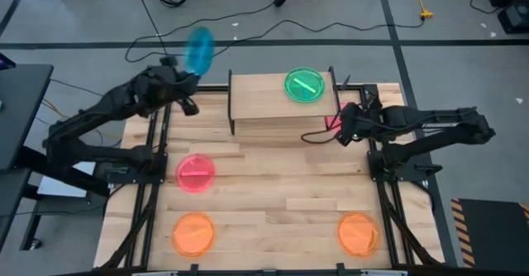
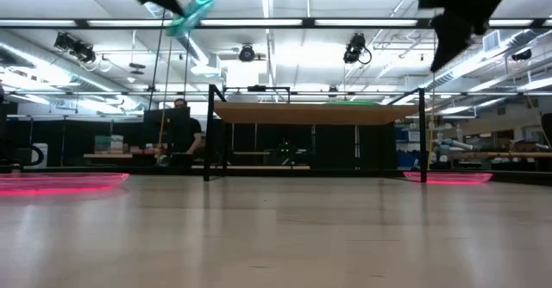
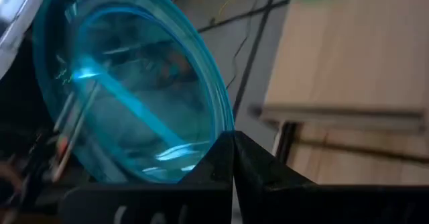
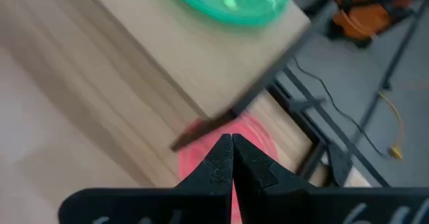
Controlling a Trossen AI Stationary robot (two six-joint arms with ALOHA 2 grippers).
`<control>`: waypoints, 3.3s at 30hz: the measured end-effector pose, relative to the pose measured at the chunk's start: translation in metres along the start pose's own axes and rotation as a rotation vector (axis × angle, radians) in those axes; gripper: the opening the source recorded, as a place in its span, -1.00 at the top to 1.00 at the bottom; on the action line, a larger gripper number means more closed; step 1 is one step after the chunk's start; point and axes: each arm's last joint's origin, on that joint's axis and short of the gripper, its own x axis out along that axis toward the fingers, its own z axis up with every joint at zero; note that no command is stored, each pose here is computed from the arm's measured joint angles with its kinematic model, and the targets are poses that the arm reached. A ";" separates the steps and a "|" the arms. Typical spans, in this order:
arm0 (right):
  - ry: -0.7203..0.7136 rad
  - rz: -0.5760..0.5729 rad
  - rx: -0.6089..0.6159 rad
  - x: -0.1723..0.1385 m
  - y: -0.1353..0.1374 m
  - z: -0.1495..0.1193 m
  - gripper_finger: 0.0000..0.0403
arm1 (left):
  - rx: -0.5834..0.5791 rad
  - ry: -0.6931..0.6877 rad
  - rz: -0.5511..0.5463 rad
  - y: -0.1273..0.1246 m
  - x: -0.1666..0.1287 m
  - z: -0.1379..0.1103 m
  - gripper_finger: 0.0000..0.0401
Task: Place and stack plates onto a shelf
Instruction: Stack the blue plate on top of the green plate on the shelf, then put the right orange plate on the shelf
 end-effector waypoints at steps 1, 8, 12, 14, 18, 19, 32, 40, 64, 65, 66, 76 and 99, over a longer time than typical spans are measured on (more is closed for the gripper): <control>0.009 -0.014 0.017 0.005 -0.001 -0.002 0.96 | 0.011 -0.014 -0.016 -0.001 0.004 0.008 0.98; 0.045 -0.024 0.074 0.037 -0.004 -0.005 0.96 | 0.100 -0.085 -0.139 -0.021 0.045 0.055 0.98; 0.003 0.064 0.069 0.050 -0.001 -0.001 0.96 | 0.125 -0.137 -0.182 -0.031 0.070 0.073 0.98; -0.020 0.087 0.076 0.054 0.000 0.001 0.96 | 0.132 -0.141 -0.199 -0.035 0.082 0.079 0.98; -0.036 0.099 0.068 0.056 0.000 0.002 0.96 | 0.145 -0.135 -0.228 -0.045 0.105 0.092 0.98; -0.037 0.098 0.067 0.056 0.000 0.002 0.96 | 0.153 -0.132 -0.233 -0.047 0.111 0.096 0.98; -0.136 0.175 0.044 0.020 -0.005 0.005 0.95 | 0.287 -0.130 -0.418 -0.101 0.191 0.138 0.98; -0.200 0.190 0.044 0.007 -0.007 0.001 0.95 | 0.338 -0.077 -0.503 -0.131 0.229 0.137 0.98; -0.227 0.204 0.015 0.002 -0.003 0.000 0.94 | 0.355 -0.099 -0.449 -0.140 0.247 0.140 0.68; -0.227 0.204 0.015 0.002 -0.003 0.000 0.94 | 0.358 -0.091 -0.440 -0.140 0.247 0.139 0.67; -0.227 0.204 0.014 0.002 -0.003 0.000 0.94 | 0.358 -0.082 -0.425 -0.139 0.246 0.140 0.66; -0.312 0.254 0.032 0.003 0.002 0.007 0.94 | 0.078 -0.153 -0.432 -0.108 0.208 0.153 0.96; -0.096 0.557 -0.172 0.001 0.058 -0.032 0.95 | -0.411 -0.689 -0.400 -0.202 0.056 0.003 0.97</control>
